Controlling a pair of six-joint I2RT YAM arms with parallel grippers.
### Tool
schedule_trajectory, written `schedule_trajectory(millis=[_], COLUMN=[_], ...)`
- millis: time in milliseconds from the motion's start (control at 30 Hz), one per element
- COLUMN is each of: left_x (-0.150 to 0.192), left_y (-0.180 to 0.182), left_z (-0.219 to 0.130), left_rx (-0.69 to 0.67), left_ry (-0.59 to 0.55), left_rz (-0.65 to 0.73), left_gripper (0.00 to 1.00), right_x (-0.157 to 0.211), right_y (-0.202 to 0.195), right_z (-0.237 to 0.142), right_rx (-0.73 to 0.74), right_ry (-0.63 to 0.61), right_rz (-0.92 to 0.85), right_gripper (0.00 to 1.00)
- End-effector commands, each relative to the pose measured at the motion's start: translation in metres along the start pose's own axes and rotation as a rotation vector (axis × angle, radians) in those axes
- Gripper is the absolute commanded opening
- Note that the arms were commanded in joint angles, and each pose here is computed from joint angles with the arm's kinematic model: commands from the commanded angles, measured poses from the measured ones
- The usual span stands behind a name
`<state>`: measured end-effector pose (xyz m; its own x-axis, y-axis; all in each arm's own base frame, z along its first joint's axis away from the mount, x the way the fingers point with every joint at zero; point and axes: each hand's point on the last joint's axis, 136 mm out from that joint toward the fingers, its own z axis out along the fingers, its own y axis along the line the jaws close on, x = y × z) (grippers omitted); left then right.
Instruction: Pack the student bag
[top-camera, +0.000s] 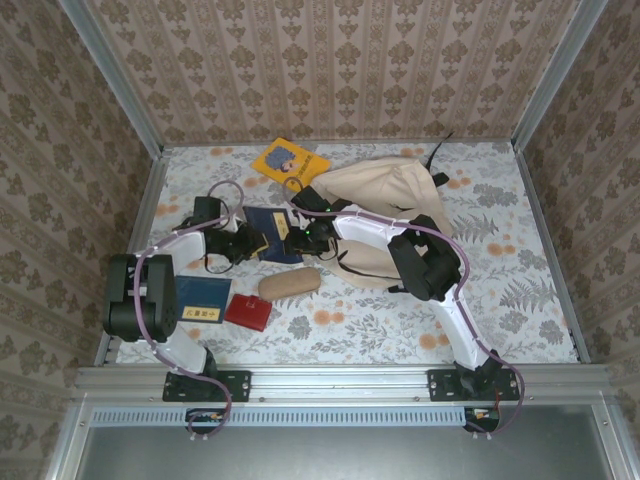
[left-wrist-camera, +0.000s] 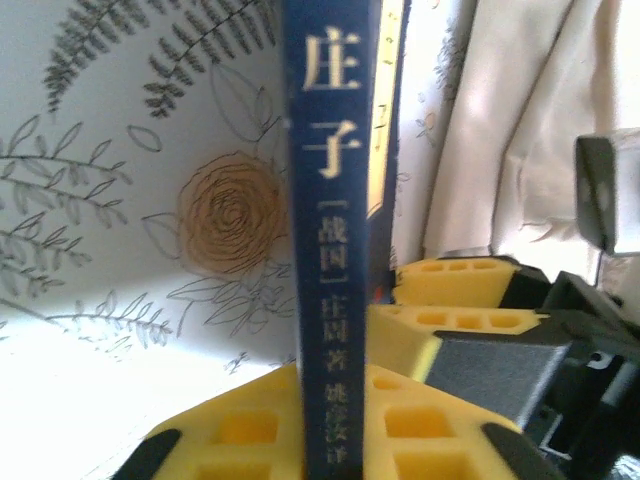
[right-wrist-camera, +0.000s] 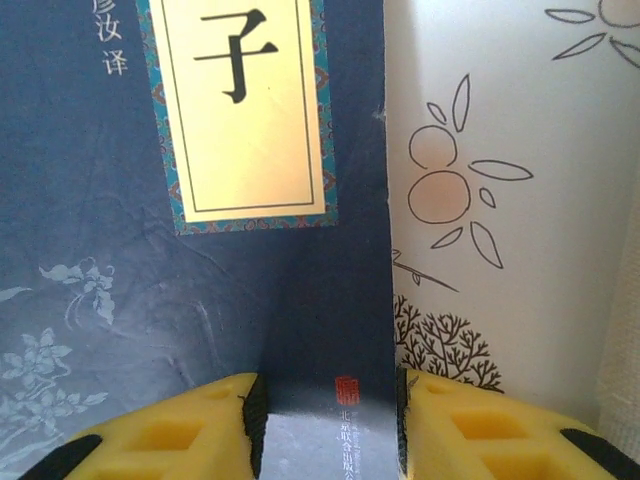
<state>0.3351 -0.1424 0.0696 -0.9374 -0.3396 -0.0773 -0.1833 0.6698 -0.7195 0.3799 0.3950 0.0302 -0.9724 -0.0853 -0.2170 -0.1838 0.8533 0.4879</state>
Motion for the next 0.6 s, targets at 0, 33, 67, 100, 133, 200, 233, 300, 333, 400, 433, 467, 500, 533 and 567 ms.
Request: schedule_trajectory(millis=[0,33,67,100,133,200,233,300,333,400,433,467,500,533,567], left_x=[-0.008,-0.011,-0.013,-0.016,-0.018,-0.022,-0.023,-0.025,-0.025,-0.024,-0.023,-0.021,-0.022,-0.021,-0.020], left_y=[-0.014,-0.020,-0.026,-0.036,-0.047,-0.066,-0.075,-0.093,-0.103,-0.122,-0.134,-0.144,-0.155,-0.166,-0.175], left_z=[-0.020,-0.026,-0.030,-0.037,-0.045,-0.061,-0.068,-0.082,-0.088,-0.097,-0.101,-0.103,-0.105,-0.106,-0.106], left_rx=[-0.002,0.012,0.024,0.046,0.071,0.109,0.130,0.170,0.196,0.239,0.265,0.291,0.307,0.334,0.354], left_ry=[-0.040,-0.061,-0.077,-0.104,-0.131,-0.186,-0.212,-0.259,-0.276,-0.305,-0.319,-0.328,-0.360,-0.374,-0.384], left_rz=[0.049,0.061,0.072,0.094,0.119,0.156,0.173,0.190,0.203,0.214,0.216,0.218,0.215,0.214,0.206], left_gripper=[0.07,0.07,0.07,0.07,0.06,0.06,0.05,0.05,0.04,0.05,0.04,0.04,0.04,0.04,0.04], right_x=[-0.010,-0.012,-0.015,-0.018,-0.022,-0.024,-0.025,-0.021,-0.019,-0.016,-0.016,-0.015,-0.014,-0.015,-0.015], right_y=[0.008,0.013,0.014,0.014,0.014,0.014,0.013,0.011,0.011,0.011,0.014,0.015,0.019,0.023,0.027], right_z=[-0.028,-0.039,-0.052,-0.071,-0.086,-0.116,-0.132,-0.154,-0.166,-0.183,-0.194,-0.201,-0.210,-0.218,-0.224], right_rx=[-0.024,-0.049,-0.058,-0.071,-0.088,-0.138,-0.170,-0.218,-0.246,-0.307,-0.352,-0.389,-0.437,-0.487,-0.526], right_ry=[-0.051,-0.069,-0.094,-0.138,-0.179,-0.257,-0.295,-0.343,-0.369,-0.412,-0.438,-0.456,-0.476,-0.497,-0.510], right_rz=[0.001,-0.008,-0.002,0.013,0.029,0.066,0.085,0.113,0.129,0.169,0.186,0.204,0.229,0.250,0.268], right_gripper=[0.46,0.51,0.55,0.59,0.63,0.69,0.72,0.77,0.80,0.84,0.86,0.88,0.90,0.92,0.93])
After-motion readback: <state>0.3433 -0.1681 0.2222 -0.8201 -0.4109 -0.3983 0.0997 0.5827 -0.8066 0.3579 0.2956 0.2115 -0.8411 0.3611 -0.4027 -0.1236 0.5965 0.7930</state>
